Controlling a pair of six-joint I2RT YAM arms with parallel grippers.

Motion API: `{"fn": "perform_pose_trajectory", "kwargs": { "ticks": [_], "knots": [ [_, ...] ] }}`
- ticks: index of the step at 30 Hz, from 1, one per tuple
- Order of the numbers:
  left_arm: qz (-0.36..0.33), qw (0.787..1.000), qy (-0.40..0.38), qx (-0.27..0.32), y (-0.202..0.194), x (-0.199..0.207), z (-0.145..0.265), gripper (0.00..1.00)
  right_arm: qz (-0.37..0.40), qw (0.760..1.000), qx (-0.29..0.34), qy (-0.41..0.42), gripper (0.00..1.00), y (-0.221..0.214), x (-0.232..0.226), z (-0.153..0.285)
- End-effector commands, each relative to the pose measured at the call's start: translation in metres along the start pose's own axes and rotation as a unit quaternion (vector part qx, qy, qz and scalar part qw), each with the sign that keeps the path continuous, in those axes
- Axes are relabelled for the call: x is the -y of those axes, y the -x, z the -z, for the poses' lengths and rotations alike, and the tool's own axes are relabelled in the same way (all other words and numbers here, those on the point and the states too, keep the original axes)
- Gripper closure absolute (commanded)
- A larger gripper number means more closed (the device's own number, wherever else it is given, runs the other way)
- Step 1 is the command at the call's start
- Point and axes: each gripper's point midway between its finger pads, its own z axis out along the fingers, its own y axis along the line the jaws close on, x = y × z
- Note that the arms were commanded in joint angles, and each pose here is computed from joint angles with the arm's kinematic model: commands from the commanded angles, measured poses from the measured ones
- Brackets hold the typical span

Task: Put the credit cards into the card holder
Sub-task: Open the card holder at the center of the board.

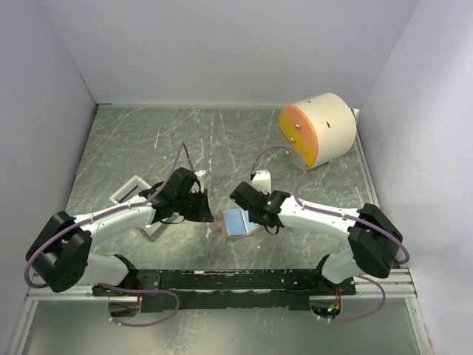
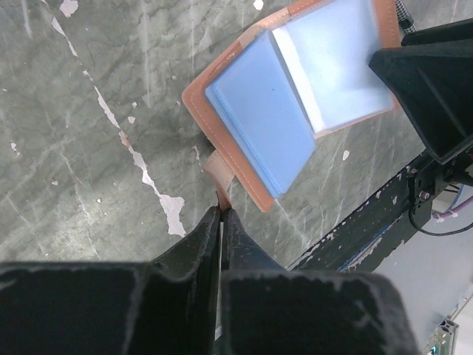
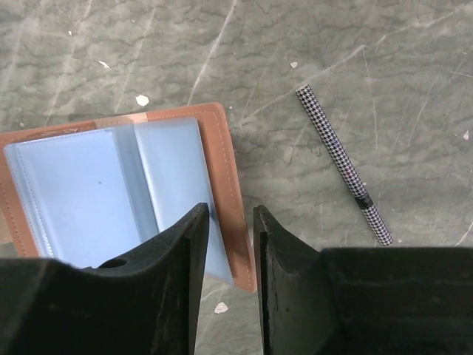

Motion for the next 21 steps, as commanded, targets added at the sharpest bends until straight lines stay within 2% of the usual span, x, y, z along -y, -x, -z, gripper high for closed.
{"fn": "perform_pose_trajectory", "kwargs": {
  "ticks": [1,6,11,13,18,21],
  "knots": [
    [-0.001,1.0,-0.027,0.01,0.005,0.012,-0.001,0.85,0.004,1.0,0.009,0.005,0.69,0.009,-0.007,0.001],
    [0.003,0.999,-0.038,0.018,0.014,0.021,0.003,0.61,0.004,1.0,0.0,0.012,0.69,0.002,-0.01,-0.003],
    [0.007,0.995,-0.092,0.038,0.033,0.049,0.01,0.55,-0.002,1.0,-0.009,0.018,0.69,-0.008,-0.009,-0.007],
    [0.006,0.993,-0.108,0.04,0.039,0.057,0.007,0.58,-0.005,1.0,-0.01,0.026,0.69,-0.011,-0.011,-0.007],
    [0.01,0.993,-0.114,0.022,0.04,0.056,-0.015,0.8,-0.007,1.0,-0.012,0.024,0.69,-0.014,-0.008,-0.007],
    [0.014,0.99,-0.139,0.014,0.041,0.061,-0.027,0.81,-0.01,0.999,-0.008,0.03,0.69,-0.011,-0.008,-0.004]
  ]
}}
